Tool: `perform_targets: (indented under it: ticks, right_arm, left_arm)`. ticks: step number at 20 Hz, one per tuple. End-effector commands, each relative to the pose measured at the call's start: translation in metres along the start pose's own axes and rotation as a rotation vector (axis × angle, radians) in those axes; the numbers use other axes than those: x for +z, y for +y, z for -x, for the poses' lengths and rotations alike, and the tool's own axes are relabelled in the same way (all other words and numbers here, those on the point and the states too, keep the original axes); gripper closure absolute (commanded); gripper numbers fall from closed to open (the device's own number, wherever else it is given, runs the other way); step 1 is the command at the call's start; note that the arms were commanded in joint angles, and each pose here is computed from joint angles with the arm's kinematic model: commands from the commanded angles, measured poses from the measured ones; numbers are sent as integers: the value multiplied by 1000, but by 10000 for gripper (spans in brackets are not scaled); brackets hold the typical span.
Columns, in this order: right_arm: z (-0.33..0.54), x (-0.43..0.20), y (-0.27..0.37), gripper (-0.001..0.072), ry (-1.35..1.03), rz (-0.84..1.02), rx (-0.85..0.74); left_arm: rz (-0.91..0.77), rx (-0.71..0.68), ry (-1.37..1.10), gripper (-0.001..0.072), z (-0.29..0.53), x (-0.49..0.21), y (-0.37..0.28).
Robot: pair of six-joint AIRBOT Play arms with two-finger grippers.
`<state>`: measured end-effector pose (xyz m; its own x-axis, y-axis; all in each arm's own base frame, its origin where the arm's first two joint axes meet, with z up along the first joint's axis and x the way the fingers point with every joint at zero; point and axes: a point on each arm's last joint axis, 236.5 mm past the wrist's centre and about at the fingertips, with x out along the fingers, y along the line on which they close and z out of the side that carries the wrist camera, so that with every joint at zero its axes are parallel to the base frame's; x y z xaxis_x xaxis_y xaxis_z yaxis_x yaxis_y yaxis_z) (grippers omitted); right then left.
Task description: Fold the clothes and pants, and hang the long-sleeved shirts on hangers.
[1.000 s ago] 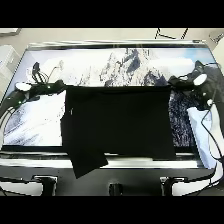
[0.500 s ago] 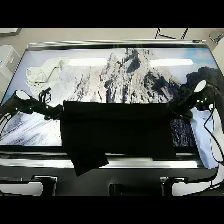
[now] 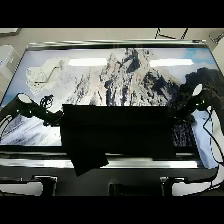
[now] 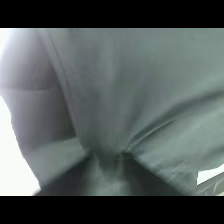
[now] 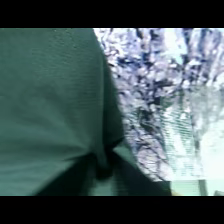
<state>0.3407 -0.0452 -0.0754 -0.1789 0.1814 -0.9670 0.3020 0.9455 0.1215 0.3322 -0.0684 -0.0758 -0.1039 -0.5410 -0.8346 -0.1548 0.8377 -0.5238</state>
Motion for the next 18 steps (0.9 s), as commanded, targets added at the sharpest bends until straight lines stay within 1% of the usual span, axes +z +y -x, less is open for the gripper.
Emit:
perform_targets:
  ticks: [1,2,3,5,7,9,10,11,12,15,18]
  right_arm:
    - [21,-3,-6,322,-7,2,14]
    - [33,-9,-14,257,-4,-13,20]
    - [42,-18,-24,170,9,-42,28]
    - [47,-37,-43,157,26,-107,45]
    - [38,-56,-51,154,40,-138,50]
    - [28,-74,-49,105,79,-119,51]
    - [25,-81,-49,101,95,-120,52]
    - [23,-86,-48,101,107,-120,53]
    - [22,-91,-48,101,122,-121,54]
    - [23,-99,-47,101,153,-120,56]
    - [24,-99,-48,101,149,-112,51]
  left_arm:
    - [5,-24,34,176,16,-8,-2]
    - [7,-26,53,179,27,-16,1]
    - [20,-18,88,192,33,-32,9]
    - [57,-12,122,192,25,-67,21]
    - [111,-25,151,192,-6,-111,27]
    - [125,-112,169,194,-35,-149,16]
    - [121,-170,161,199,-44,-158,6]
    - [125,-217,147,226,-50,-162,-2]
    - [141,-231,148,227,-55,-166,-3]
    - [154,-229,168,227,-66,-176,-4]
    - [128,-191,175,227,-75,-178,-7]
